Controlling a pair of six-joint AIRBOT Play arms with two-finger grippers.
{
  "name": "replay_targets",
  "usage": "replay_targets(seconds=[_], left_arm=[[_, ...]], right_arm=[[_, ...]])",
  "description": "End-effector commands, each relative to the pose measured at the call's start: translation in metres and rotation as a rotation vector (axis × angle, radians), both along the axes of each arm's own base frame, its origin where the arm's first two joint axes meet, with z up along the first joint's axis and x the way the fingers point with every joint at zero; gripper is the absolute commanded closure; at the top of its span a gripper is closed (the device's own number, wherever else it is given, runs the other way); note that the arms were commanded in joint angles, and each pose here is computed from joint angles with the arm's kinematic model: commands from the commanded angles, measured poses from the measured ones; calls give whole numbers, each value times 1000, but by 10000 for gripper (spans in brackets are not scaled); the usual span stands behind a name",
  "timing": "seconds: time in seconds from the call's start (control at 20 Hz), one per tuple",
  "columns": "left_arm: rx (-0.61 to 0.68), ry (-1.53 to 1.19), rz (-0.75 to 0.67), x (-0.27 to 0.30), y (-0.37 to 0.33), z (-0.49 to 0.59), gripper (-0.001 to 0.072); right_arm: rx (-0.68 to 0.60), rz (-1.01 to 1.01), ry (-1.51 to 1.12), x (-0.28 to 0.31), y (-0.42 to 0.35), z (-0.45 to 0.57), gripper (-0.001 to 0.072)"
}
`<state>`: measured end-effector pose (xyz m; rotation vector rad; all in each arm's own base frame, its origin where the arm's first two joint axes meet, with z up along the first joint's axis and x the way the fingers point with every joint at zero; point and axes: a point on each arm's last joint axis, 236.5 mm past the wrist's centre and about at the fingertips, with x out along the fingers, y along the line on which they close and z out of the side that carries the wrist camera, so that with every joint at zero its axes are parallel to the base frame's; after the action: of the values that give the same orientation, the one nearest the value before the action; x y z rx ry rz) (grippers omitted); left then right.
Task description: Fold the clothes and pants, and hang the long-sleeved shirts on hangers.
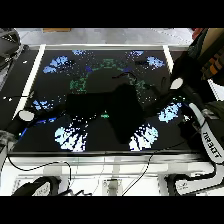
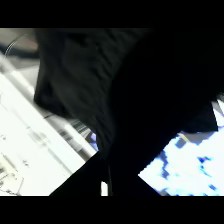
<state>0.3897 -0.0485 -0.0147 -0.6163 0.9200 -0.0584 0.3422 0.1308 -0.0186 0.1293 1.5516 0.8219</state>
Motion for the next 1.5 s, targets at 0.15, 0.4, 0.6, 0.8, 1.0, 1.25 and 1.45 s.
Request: replay_targets(seconds=[0.15, 0.4, 0.6, 0.8, 1.0, 1.25, 1.45], left_arm=[[48, -133, -16, 5, 4, 42, 698], [87, -289, 95, 36, 44, 98, 704], [163, -537, 283, 65, 126, 214, 707], [251, -721, 387, 61, 193, 332, 707], [456, -778, 421, 37, 230, 390, 706], [718, -352, 335, 4, 275, 301, 703], [580, 3, 202, -6, 267, 187, 701]], right_arm=[[-11, -135, -73, 23, -34, 13, 691], [47, -388, -231, 83, -28, 46, 691], [34, -559, -525, 158, -53, 131, 692], [-101, -660, -880, 191, -109, 264, 693], [-109, -773, -1007, 166, -159, 344, 693], [-258, -783, -665, 105, -215, 259, 693], [-285, -713, -377, 69, -217, 172, 693]])
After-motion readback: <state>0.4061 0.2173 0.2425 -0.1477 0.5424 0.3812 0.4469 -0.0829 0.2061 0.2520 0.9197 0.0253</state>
